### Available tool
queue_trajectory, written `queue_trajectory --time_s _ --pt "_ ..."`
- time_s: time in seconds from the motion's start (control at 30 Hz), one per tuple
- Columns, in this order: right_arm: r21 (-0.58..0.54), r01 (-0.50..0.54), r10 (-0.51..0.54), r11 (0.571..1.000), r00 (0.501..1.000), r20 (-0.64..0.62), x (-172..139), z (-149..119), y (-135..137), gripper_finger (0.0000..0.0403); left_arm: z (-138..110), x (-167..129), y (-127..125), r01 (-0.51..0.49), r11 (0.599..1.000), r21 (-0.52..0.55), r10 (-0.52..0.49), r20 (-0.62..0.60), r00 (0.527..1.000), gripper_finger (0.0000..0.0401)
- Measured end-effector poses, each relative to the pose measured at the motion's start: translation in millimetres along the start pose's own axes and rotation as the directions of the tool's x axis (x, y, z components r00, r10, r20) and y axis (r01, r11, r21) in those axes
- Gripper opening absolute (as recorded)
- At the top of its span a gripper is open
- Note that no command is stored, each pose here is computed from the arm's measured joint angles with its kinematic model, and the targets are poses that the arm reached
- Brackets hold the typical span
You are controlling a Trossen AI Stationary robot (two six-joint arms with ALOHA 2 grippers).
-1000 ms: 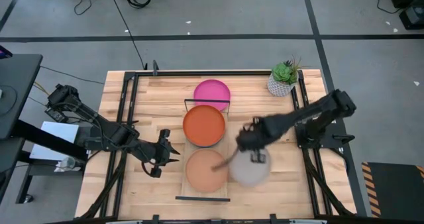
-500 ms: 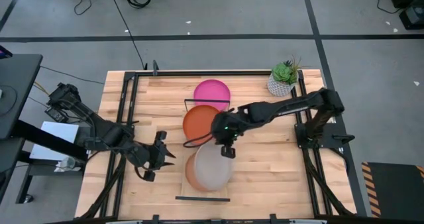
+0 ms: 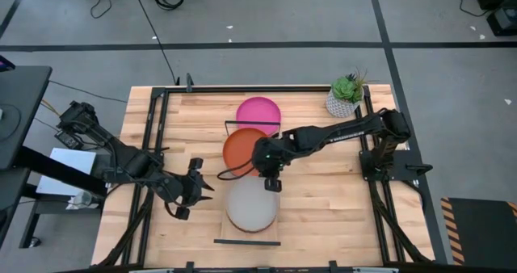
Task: Place and stack plates onto a shelf
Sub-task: Stack the gray plate on top of the brown plate, then stack the pink plate on top of the gray plate
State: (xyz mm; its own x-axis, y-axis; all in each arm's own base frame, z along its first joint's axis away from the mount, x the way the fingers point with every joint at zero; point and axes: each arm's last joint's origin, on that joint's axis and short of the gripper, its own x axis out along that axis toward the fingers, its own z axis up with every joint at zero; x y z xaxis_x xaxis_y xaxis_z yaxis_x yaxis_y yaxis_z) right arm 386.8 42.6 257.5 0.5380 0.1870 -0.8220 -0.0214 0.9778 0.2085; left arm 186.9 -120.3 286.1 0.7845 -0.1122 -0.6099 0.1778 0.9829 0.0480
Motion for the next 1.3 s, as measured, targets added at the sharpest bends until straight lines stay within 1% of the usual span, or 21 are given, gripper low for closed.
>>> queue_trajectory --time_s 0.17,0.3,0.37,0.47,0.53,0.6,0.67,0.77,0.83,0.93,1.0,1.07,1.3 --pt "0.024 -0.005 0.005 1.000 1.000 0.013 -6.1 0.6 2.5 0.0100 -0.3 0.0 0.1 -0.001 0.999 0.033 0.001 -0.003 1.000 0.0118" --pt "0.034 -0.020 0.021 0.999 1.000 -0.016 -5.2 -3.0 9.2 0.0099 -1.1 0.0 0.4 -0.005 0.998 0.062 0.006 -0.011 1.000 0.0118" --pt "0.044 -0.013 0.015 0.999 0.999 -0.040 -4.9 -6.0 12.1 0.0099 -1.4 0.0 1.0 -0.025 0.996 0.080 0.026 -0.010 1.000 0.0118" --pt "0.043 0.006 -0.002 0.999 0.997 -0.083 -6.1 -11.1 14.3 0.0099 -0.6 0.0 2.9 -0.089 0.991 0.103 0.089 0.009 0.996 0.0118" --pt "0.039 0.022 -0.018 0.999 0.995 -0.100 -8.7 -13.2 14.3 0.0099 0.8 0.1 5.9 -0.166 0.981 0.096 0.164 0.033 0.986 0.0118" --pt "0.056 0.063 -0.057 0.996 0.992 -0.114 -15.0 -15.7 13.6 0.0099 2.7 0.3 9.2 -0.209 0.975 0.080 0.205 0.051 0.977 0.0118" --pt "0.079 0.094 -0.087 0.992 0.992 -0.095 -24.5 -15.4 13.7 0.0099 3.6 -0.3 12.2 -0.204 0.977 0.069 0.200 0.052 0.978 0.0118" --pt "0.098 0.142 -0.134 0.985 0.987 -0.084 -42.1 -18.2 15.6 0.0099 4.4 0.4 17.1 -0.168 0.984 0.052 0.166 0.038 0.985 0.0118" --pt "0.085 0.168 -0.163 0.982 0.984 -0.070 -54.0 -20.3 18.6 0.0099 4.1 1.7 19.7 -0.144 0.988 0.047 0.143 0.022 0.990 0.0118" --pt "0.056 0.235 -0.233 0.970 0.971 -0.050 -71.6 -24.5 21.8 0.0099 4.2 2.9 22.9 -0.120 0.992 0.037 0.120 0.009 0.993 0.0118" --pt "0.023 0.284 -0.283 0.959 0.958 -0.035 -82.4 -27.3 22.4 0.0099 3.3 3.5 25.1 -0.120 0.992 0.043 0.120 -0.005 0.993 0.0118" --pt "0.014 0.326 -0.325 0.945 0.945 -0.022 -92.1 -29.9 22.7 0.0099 1.6 3.2 26.4 -0.124 0.991 0.051 0.126 -0.023 0.992 0.0118" --pt "0.029 0.345 -0.345 0.938 0.939 -0.004 -116.0 -37.4 24.6 0.0098 0.1 1.8 26.7 -0.125 0.991 0.045 0.127 -0.035 0.991 0.0118"
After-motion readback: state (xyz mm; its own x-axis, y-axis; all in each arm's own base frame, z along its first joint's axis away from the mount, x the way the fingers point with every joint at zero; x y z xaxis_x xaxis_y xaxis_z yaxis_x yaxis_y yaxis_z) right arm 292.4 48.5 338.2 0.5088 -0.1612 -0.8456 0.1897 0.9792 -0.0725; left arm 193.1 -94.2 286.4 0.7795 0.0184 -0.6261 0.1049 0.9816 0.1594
